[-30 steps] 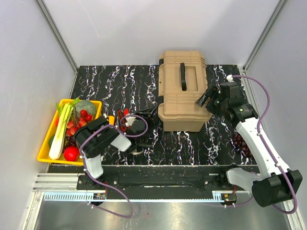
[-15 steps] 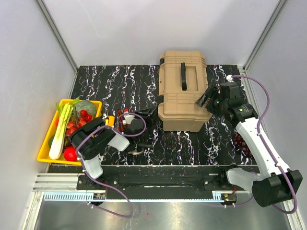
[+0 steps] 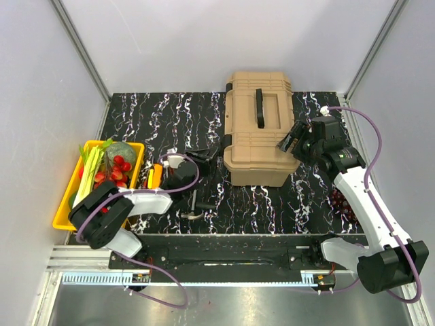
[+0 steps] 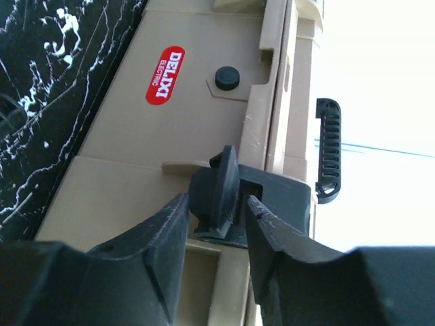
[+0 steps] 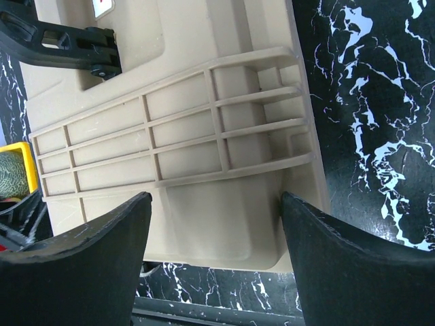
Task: Pack the tool kit
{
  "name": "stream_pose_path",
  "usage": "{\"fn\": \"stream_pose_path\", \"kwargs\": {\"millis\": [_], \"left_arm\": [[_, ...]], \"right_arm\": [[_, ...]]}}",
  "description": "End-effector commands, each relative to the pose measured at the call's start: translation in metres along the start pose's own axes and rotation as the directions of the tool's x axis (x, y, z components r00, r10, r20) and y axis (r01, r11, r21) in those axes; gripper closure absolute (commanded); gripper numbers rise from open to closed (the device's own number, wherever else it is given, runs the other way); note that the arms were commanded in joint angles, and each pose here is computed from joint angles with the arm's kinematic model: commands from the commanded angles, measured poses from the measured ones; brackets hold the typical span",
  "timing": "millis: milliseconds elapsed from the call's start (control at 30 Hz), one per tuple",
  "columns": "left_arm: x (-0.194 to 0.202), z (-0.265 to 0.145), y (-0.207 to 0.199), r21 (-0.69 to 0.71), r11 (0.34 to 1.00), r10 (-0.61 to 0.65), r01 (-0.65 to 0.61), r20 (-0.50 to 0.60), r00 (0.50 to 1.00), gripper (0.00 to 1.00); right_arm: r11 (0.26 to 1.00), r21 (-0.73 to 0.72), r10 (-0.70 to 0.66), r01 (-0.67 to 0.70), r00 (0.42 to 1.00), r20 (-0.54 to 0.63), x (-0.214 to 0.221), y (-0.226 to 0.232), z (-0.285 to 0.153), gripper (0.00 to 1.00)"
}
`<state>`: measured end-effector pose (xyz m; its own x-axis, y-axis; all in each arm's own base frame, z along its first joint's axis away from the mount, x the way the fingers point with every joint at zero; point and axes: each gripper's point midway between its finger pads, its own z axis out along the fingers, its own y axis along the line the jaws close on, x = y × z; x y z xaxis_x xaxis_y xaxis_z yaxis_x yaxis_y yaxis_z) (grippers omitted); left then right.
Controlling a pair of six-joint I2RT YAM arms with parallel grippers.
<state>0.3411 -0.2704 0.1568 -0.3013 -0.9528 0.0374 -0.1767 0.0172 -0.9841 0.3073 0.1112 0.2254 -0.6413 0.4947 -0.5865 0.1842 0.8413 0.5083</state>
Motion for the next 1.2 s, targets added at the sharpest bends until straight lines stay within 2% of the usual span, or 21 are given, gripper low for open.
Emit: {"fn": "stream_pose_path", "kwargs": {"millis": [0, 100, 167, 367, 500, 667, 767, 867, 933, 1033, 1167], "left_arm": [[0.027, -0.013, -0.047, -0.002, 0.999, 0.033, -0.034, -0.108, 0.994, 0.45], [0.013, -0.019, -0.022, -0.205, 0.965, 0.152, -0.162, -0.066, 0.986, 0.35], [-0.001, -0.026, -0.019, -0.277, 0.936, 0.22, -0.219, -0.028, 0.975, 0.26], [-0.028, -0.041, -0.03, -0.31, 0.89, 0.361, -0.333, 0.033, 0.932, 0.16], [-0.043, -0.05, -0.026, -0.385, 0.835, 0.44, -0.393, 0.04, 0.897, 0.1], [-0.035, -0.042, -0.052, -0.261, 0.818, 0.532, -0.513, 0.001, 0.847, 0.09], [-0.038, -0.038, -0.059, -0.27, 0.786, 0.576, -0.556, -0.007, 0.817, 0.09], [-0.047, -0.032, -0.075, -0.223, 0.79, 0.586, -0.571, -0.001, 0.81, 0.07], [-0.051, -0.026, -0.091, -0.151, 0.804, 0.582, -0.575, -0.002, 0.813, 0.07], [-0.061, -0.021, -0.103, -0.111, 0.789, 0.608, -0.604, -0.007, 0.794, 0.05], [-0.072, -0.015, -0.117, -0.081, 0.766, 0.639, -0.638, -0.016, 0.769, 0.04]], "right_arm": [[1.0, 0.011, -0.003, 0.005, 0.995, -0.099, 0.026, -0.004, -0.005, 0.18], [1.0, 0.027, -0.009, 0.011, 0.996, -0.083, 0.022, -0.006, -0.006, 0.18], [0.999, 0.029, -0.016, 0.018, 0.998, -0.066, 0.017, -0.005, -0.008, 0.18], [0.997, 0.051, -0.052, 0.052, 0.999, 0.004, -0.004, -0.002, -0.019, 0.17], [0.994, 0.069, -0.083, 0.079, 0.995, 0.05, -0.02, 0.0, -0.026, 0.16], [0.993, 0.061, -0.11, 0.104, 0.989, 0.102, -0.04, 0.01, -0.034, 0.16], [0.989, 0.04, -0.143, 0.139, 0.98, 0.135, -0.054, 0.021, -0.037, 0.16], [0.979, -0.047, -0.19, 0.201, 0.967, 0.167, -0.068, 0.046, -0.04, 0.14], [0.962, -0.116, -0.227, 0.247, 0.96, 0.163, -0.071, 0.068, -0.036, 0.14], [0.93, -0.161, -0.302, 0.332, 0.936, 0.181, -0.073, 0.099, -0.027, 0.14], [0.899, -0.12, -0.394, 0.422, 0.897, 0.203, -0.074, 0.122, 0.001, 0.14]]}}
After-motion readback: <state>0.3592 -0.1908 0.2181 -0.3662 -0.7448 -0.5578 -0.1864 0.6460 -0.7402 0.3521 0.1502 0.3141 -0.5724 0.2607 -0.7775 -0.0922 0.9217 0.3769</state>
